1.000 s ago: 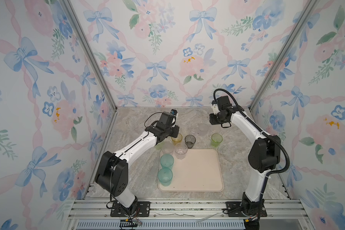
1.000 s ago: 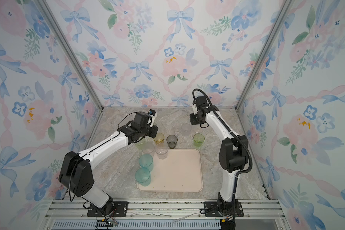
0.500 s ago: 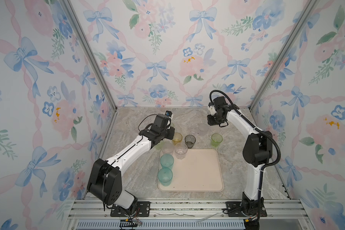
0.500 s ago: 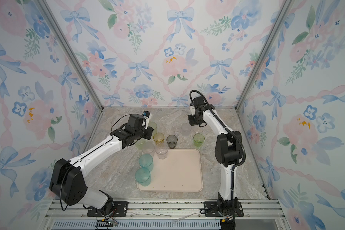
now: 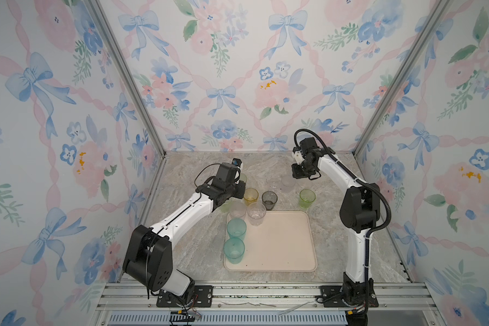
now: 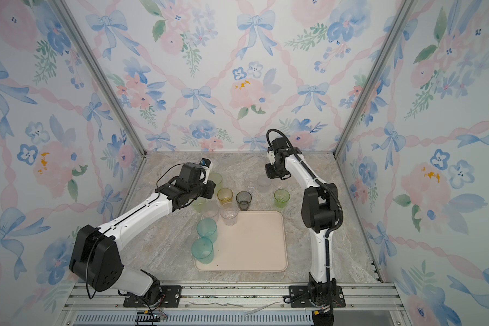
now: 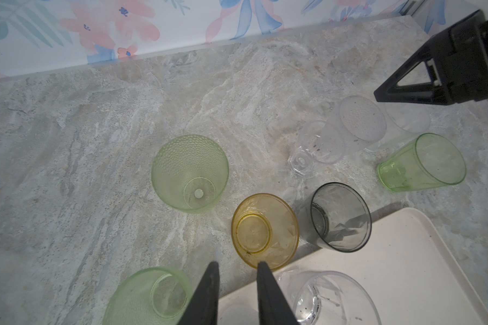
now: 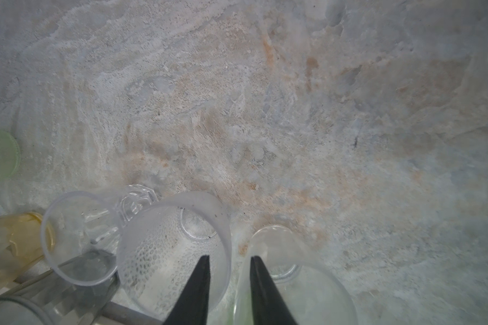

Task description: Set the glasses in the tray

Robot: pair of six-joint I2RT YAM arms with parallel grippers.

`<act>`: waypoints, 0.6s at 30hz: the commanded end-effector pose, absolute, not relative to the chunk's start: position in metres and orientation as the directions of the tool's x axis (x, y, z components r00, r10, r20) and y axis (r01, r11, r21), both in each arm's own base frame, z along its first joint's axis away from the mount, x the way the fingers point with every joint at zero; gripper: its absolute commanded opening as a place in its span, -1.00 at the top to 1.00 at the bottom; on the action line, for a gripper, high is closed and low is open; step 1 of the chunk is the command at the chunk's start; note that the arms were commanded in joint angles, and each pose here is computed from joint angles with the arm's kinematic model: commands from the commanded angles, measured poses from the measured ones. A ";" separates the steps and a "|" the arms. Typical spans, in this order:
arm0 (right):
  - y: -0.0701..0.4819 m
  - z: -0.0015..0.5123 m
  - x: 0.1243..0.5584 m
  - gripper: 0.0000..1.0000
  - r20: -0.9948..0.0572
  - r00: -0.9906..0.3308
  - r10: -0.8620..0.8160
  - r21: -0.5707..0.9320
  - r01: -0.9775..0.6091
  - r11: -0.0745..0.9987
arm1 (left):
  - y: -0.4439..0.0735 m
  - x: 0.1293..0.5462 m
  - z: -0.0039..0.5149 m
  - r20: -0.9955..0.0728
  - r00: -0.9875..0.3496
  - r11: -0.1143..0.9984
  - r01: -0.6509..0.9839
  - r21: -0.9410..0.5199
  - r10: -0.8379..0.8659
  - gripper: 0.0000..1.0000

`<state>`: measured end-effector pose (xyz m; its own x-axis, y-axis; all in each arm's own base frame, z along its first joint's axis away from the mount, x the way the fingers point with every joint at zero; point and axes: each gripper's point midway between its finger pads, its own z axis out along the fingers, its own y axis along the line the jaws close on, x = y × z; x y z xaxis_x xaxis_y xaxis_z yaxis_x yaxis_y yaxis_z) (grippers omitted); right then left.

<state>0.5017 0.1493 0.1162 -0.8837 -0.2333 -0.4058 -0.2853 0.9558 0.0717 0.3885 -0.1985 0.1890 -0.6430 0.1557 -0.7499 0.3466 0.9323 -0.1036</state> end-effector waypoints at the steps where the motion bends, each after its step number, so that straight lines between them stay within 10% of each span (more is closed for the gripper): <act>1: 0.159 0.116 0.500 0.42 -0.387 -0.882 -0.269 0.077 -0.322 0.944 | -0.193 0.387 0.194 -0.761 -0.636 0.936 0.330 -0.119 0.127 0.47; 18: 0.168 0.106 0.504 0.42 -0.362 -0.879 -0.310 0.055 -0.352 0.934 | -0.188 0.387 0.189 -0.757 -0.643 0.938 0.323 -0.128 0.118 0.47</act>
